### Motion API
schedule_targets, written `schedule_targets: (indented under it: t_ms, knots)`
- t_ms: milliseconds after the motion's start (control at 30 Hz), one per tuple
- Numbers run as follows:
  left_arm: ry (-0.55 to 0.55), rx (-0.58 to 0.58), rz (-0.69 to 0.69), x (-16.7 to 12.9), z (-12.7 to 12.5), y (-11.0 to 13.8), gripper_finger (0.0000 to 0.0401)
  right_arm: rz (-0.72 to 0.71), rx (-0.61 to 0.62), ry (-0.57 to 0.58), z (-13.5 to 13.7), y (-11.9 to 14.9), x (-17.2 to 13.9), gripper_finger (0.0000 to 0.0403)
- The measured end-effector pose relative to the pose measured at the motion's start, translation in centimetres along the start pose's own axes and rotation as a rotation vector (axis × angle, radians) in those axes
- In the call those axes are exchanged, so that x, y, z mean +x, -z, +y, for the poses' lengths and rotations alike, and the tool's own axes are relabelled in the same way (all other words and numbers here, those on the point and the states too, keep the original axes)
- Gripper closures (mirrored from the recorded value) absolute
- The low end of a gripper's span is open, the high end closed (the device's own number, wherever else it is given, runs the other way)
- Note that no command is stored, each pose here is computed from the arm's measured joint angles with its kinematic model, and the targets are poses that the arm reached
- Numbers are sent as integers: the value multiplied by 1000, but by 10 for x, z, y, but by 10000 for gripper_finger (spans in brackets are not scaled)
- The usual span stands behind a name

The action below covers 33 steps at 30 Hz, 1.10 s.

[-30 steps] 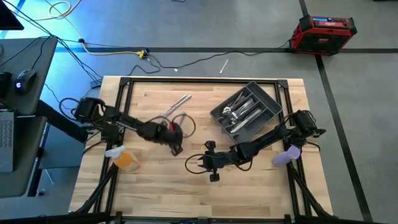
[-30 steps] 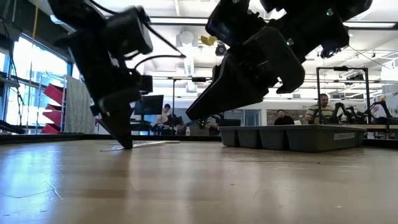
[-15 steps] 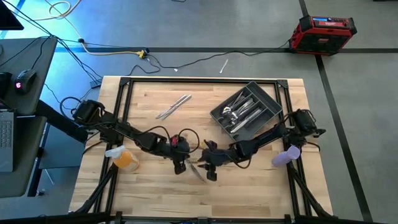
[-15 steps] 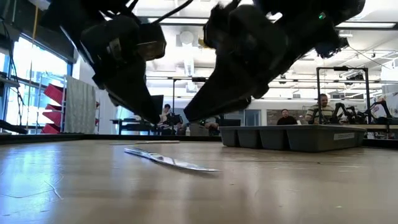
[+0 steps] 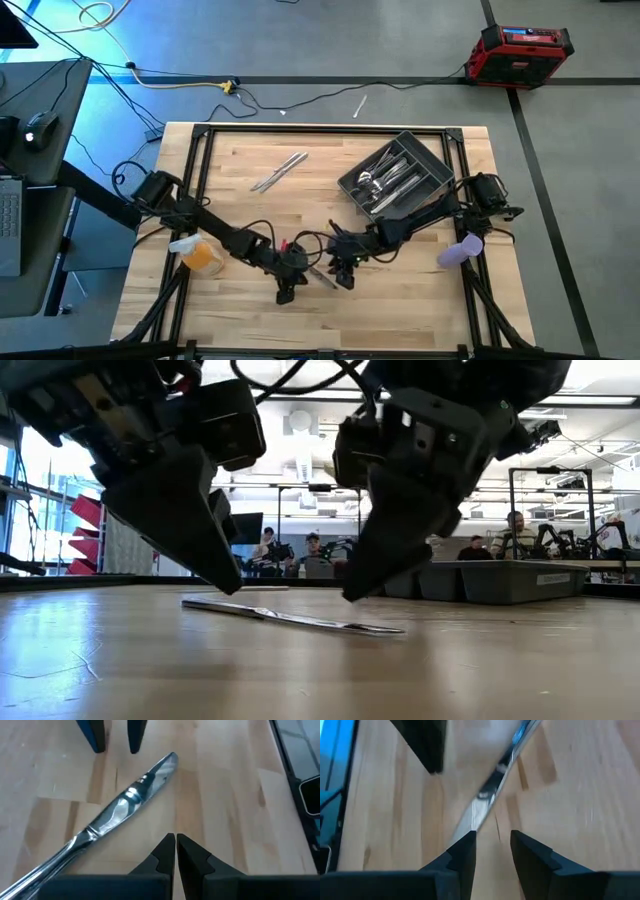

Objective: Sort silverware
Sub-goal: Put the knife in the silverware tray

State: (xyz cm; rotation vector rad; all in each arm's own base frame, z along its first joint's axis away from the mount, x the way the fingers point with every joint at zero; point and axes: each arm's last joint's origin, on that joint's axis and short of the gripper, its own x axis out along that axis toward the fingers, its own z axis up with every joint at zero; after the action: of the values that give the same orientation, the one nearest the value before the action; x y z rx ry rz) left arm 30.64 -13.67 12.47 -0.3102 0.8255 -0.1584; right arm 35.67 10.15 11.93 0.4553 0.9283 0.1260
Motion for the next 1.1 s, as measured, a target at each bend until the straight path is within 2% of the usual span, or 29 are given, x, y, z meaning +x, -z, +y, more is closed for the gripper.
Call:
schedule_targets:
  t_ms: [233, 533, 667, 767, 867, 1100]
  knots:
    - [-45, 23, -24, 6, 6, 0, 401, 57, 58, -24, 1, 4, 0, 288]
    - [-96, -13, -10, 20, 20, 4, 401, 51, 123, -31, -2, 5, 6, 199]
    - [-91, -21, -26, 23, 21, 4, 401, 38, 209, -98, -7, 3, 19, 177]
    - [-71, -41, -58, 31, 21, 6, 401, 19, 265, -152, -10, 3, 30, 175]
    - [-66, -56, -59, 38, 24, 10, 401, 15, 305, -151, -14, 3, 36, 180]
    - [-84, -65, -48, 42, 32, 10, 401, -9, 305, -141, -15, 3, 38, 193]
